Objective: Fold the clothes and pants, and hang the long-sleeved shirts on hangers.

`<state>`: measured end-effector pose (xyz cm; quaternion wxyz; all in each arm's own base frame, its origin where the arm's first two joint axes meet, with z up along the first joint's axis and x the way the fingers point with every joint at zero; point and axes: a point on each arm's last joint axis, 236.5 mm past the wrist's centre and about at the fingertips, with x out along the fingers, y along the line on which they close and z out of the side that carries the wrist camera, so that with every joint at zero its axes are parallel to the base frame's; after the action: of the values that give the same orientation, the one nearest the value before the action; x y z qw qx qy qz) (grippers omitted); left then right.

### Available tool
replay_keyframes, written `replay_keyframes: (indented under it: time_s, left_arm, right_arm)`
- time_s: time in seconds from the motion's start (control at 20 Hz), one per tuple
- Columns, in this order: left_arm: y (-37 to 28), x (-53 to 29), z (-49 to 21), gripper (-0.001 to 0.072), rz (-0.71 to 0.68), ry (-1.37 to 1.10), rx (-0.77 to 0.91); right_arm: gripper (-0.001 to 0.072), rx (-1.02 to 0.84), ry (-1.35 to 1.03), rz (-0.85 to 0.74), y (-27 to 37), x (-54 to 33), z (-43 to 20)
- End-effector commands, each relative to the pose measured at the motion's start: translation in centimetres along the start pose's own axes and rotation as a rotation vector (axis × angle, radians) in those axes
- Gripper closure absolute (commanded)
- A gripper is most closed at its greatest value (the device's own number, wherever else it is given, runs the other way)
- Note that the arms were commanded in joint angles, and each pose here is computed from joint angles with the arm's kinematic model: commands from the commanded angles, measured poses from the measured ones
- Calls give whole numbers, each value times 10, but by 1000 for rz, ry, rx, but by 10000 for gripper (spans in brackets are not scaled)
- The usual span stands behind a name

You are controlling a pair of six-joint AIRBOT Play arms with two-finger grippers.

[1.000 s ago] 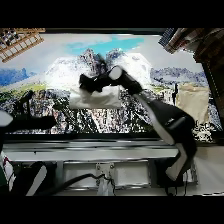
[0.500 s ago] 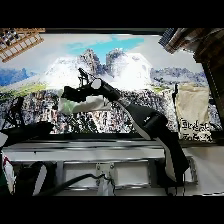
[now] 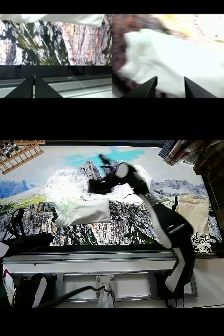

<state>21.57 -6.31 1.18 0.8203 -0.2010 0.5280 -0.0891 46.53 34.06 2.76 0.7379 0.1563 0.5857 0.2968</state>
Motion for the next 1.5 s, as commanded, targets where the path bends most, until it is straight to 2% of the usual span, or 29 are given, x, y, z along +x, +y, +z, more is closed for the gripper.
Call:
replay_keyframes:
  time_s: [0.0,0.05,0.15,0.2,0.6,0.65,0.85,1.1,1.15,1.25,1.3,1.45]
  left_arm:
    - [1,0,4,701,2,-14,-2]
    - [1,0,6,699,2,-24,-2]
    - [0,0,9,698,1,-34,-3]
    - [0,0,9,698,-3,-35,-4]
    - [-5,0,12,698,-23,-49,-13]
    - [-5,0,13,698,-23,-51,-13]
    - [-5,0,13,692,-23,-52,-13]
    - [-5,0,13,692,-22,-55,-13]
    - [-5,0,13,693,-22,-55,-13]
    - [-5,0,13,693,-22,-55,-12]
    - [-5,0,13,693,-21,-54,-13]
    - [-5,0,11,693,-23,-44,-12]
  right_arm:
    - [322,159,132,-219,-110,-46,-28]
    - [269,214,157,-173,-116,-43,-35]
    - [116,277,155,-61,-112,-30,-39]
    - [108,293,149,-23,-108,-22,-40]
    - [113,338,142,24,-107,31,-63]
    - [137,333,133,26,-104,35,-63]
    - [147,330,82,77,-79,48,-53]
    - [158,345,159,107,-62,78,-77]
    - [271,336,162,106,-58,83,-79]
    - [589,324,150,105,-54,85,-77]
    - [693,318,142,105,-54,82,-73]
    - [691,290,111,83,-68,50,-48]
